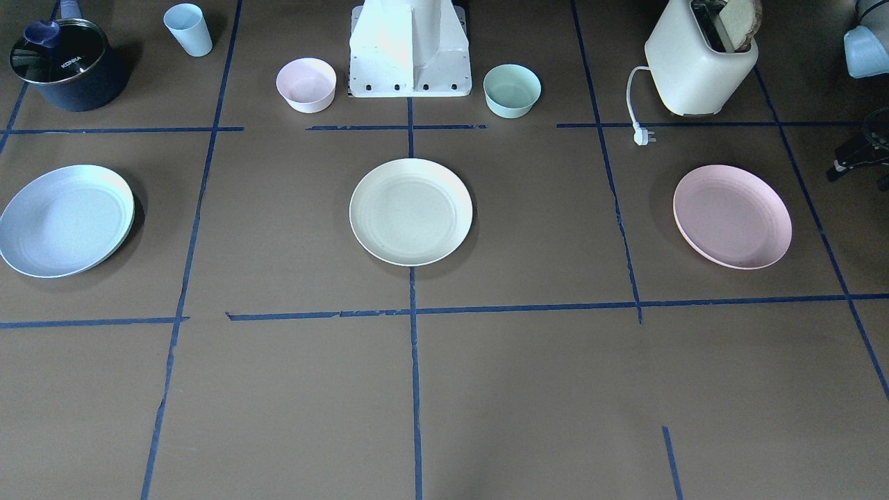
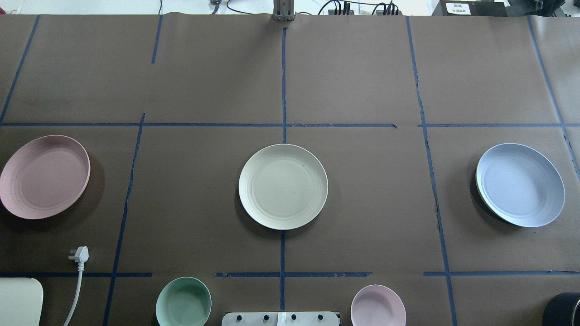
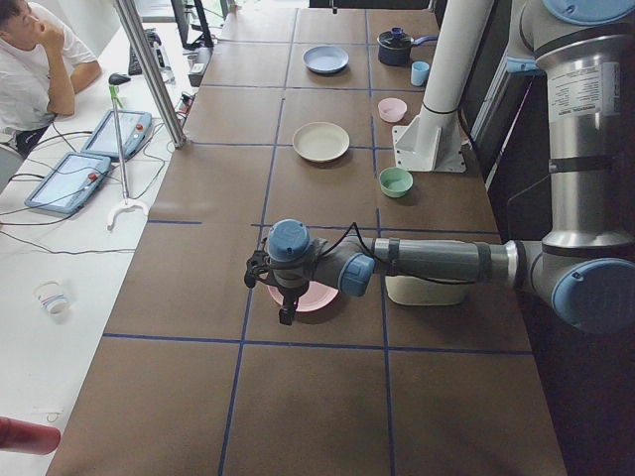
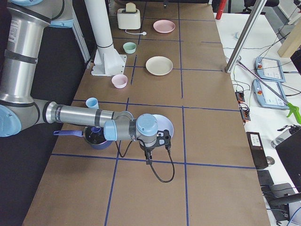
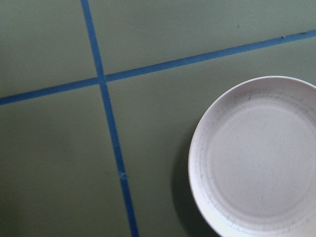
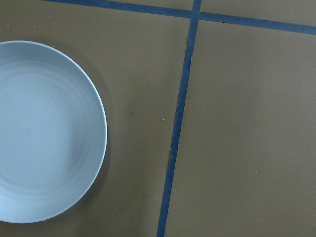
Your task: Stack three plates with pink and blue
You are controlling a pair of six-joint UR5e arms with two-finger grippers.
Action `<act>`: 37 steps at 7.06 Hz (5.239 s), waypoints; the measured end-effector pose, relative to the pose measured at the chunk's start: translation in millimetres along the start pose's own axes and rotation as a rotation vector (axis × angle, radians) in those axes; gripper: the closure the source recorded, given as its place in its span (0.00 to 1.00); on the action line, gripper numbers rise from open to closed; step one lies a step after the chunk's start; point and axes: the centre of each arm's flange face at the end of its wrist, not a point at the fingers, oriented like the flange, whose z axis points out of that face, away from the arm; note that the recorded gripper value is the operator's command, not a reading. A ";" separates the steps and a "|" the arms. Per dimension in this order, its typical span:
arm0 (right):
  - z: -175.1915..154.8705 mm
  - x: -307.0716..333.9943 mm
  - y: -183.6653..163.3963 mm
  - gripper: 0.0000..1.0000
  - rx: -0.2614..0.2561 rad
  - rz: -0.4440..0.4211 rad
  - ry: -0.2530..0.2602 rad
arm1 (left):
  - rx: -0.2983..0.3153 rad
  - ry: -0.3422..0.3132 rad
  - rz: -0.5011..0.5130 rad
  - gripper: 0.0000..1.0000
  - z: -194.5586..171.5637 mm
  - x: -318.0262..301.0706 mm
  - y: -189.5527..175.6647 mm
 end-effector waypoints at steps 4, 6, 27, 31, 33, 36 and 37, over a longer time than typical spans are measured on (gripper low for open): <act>1.5 1.0 1.1 0.00 -0.003 0.002 0.000 | 0.002 0.082 -0.138 0.02 78.6 10.1 23.3; 1.8 1.3 1.3 0.00 -0.004 0.002 0.000 | -0.027 0.085 -0.142 0.43 98.0 16.4 18.4; 2.3 2.3 3.1 0.00 -0.006 0.006 0.000 | -0.090 0.357 -0.263 0.01 132.2 574.7 -48.6; 2.3 2.3 3.1 0.00 -0.006 0.006 0.000 | -0.090 0.356 -0.275 0.00 128.6 568.4 -58.0; 0.6 0.0 -1.0 0.00 -0.001 0.003 -0.002 | -0.068 0.298 -0.207 0.00 101.7 498.6 -99.4; -8.9 -11.3 -10.7 0.00 0.022 -0.021 -0.011 | -0.036 0.074 0.104 0.00 53.0 326.5 -124.2; -14.2 -17.3 -15.4 0.00 0.033 -0.028 -0.013 | -0.051 0.003 0.165 0.00 21.9 260.3 -117.7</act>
